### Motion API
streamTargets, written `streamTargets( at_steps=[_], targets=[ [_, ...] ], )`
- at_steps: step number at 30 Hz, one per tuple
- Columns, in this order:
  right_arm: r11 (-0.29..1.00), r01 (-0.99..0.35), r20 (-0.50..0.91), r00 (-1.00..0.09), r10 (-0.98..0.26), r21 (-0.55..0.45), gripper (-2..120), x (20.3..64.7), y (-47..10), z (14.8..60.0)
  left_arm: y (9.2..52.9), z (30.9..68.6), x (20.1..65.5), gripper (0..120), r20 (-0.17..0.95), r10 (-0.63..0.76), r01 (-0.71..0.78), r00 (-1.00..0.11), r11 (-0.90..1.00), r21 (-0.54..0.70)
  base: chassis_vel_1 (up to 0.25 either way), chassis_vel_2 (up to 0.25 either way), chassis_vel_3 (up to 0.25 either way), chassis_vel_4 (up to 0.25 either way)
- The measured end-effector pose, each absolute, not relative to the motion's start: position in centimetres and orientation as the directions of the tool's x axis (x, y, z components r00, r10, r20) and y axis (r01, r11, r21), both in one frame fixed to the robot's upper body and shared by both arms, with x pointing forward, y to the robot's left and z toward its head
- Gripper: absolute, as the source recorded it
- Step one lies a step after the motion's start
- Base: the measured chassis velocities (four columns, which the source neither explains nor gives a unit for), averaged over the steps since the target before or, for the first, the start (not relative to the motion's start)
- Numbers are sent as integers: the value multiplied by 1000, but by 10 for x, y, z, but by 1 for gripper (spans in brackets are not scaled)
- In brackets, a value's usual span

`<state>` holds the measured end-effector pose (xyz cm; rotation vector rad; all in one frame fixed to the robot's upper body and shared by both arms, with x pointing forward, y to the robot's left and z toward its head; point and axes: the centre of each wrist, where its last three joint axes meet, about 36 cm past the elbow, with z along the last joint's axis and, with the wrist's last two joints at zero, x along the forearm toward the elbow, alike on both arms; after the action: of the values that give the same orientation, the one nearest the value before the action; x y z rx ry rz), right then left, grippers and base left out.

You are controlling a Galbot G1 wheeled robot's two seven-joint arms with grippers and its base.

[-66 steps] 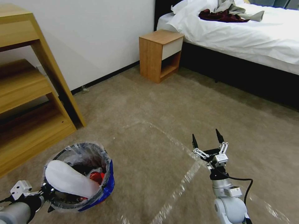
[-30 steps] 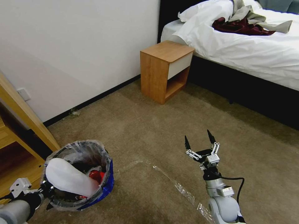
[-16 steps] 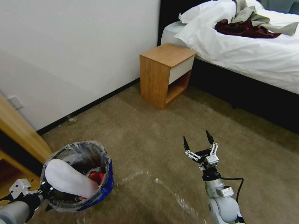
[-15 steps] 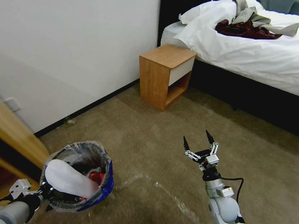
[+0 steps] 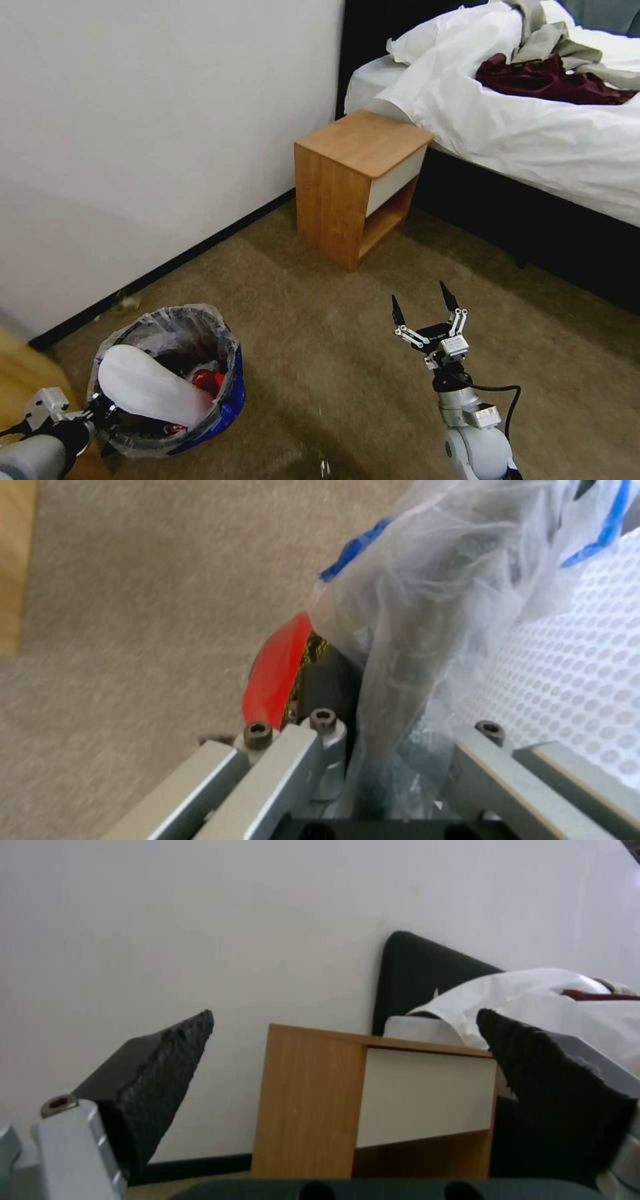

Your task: Pick up the trash bin and place the garbage on the floor into it.

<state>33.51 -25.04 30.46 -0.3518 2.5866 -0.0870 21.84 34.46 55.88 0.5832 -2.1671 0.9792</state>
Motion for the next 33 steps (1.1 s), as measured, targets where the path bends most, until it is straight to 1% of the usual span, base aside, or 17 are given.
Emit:
streamTargets(
  at_steps=[4, 10, 33],
  targets=[
    [965, -230, -491, -831, -264, -129, 100, 336, -251, 304, 344, 559, 218, 0, 733, -118, -629, -670, 615, -476, -50, 36, 44, -31],
    [965, -229, -490, -832, -260, -125, 100, 339, -251, 303, 344, 558, 218, 0, 735, -122, -634, -667, 612, -473, 51, -48, -42, 55],
    [965, -234, -485, -834, -262, -119, 100, 348, -249, 298, 345, 558, 217, 0, 736, -131, -637, -664, 614, -466, 0, 0, 0, 0]
  ],
)
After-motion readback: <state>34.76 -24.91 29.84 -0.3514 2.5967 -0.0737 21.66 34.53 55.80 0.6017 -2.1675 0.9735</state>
